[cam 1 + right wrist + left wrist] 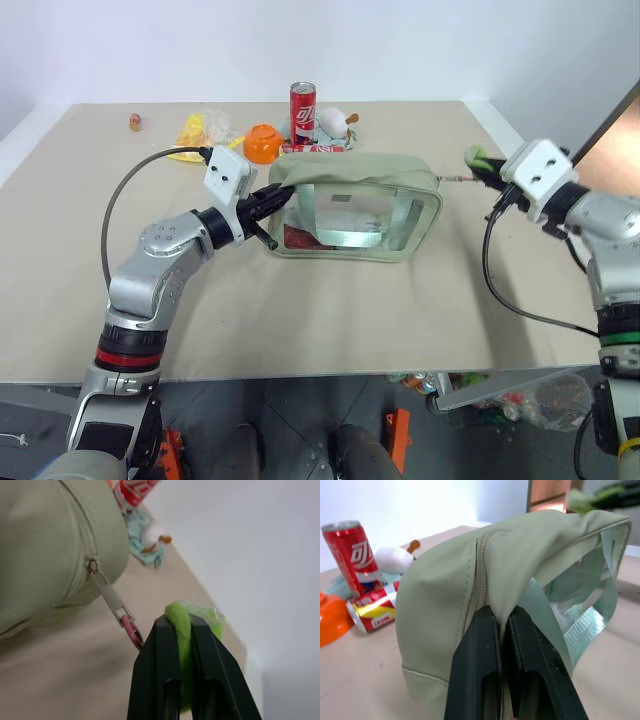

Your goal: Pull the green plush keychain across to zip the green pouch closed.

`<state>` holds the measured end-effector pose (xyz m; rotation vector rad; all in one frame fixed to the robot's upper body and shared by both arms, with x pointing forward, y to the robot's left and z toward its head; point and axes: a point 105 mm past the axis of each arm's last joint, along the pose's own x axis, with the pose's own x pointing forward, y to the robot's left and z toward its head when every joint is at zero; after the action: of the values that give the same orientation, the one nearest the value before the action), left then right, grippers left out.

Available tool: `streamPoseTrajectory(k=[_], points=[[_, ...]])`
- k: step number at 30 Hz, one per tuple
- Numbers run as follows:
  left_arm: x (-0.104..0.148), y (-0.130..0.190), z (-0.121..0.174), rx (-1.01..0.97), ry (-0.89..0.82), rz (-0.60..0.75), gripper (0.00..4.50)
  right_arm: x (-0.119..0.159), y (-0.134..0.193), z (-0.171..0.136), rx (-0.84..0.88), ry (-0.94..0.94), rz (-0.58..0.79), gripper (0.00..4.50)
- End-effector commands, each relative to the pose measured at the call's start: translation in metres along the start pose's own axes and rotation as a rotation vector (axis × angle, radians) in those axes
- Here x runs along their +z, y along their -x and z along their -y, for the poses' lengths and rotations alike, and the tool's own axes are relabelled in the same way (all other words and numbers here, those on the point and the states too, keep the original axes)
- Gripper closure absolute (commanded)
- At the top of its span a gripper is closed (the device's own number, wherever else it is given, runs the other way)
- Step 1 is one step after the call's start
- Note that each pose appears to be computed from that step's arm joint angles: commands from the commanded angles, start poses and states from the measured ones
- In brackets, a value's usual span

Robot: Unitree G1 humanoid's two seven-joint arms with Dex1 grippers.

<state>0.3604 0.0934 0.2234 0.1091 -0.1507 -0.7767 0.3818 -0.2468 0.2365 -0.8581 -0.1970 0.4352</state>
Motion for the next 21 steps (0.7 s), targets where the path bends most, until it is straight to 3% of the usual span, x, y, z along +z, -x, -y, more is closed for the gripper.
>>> streamPoseTrajectory(k=[1, 5, 9, 13, 15, 16, 21], points=[[0.012, 0.007, -0.008, 0.087, -0.035, 0.045, 4.5, -0.002, -0.006, -0.03, -0.022, -0.016, -0.014, 4.49], [0.009, 0.007, -0.009, 0.123, -0.01, 0.051, 4.5, -0.016, -0.02, -0.076, 0.012, -0.075, -0.043, 4.49], [0.008, 0.007, -0.013, 0.155, 0.007, 0.055, 4.5, -0.029, -0.03, -0.098, 0.018, -0.112, -0.068, 4.49], [0.006, 0.008, -0.015, 0.164, 0.03, 0.058, 4.5, -0.026, -0.038, -0.087, -0.047, -0.228, -0.028, 4.49], [0.005, 0.011, -0.016, 0.162, 0.083, 0.074, 4.5, -0.016, -0.037, -0.067, -0.117, -0.384, 0.042, 4.49], [0.005, 0.012, -0.016, 0.162, 0.097, 0.08, 3.75, -0.014, -0.036, -0.061, -0.136, -0.429, 0.065, 4.5], [0.015, 0.02, -0.02, 0.106, 0.159, 0.128, 2.2, 0.017, -0.012, -0.023, -0.146, -0.6, 0.231, 2.79]])
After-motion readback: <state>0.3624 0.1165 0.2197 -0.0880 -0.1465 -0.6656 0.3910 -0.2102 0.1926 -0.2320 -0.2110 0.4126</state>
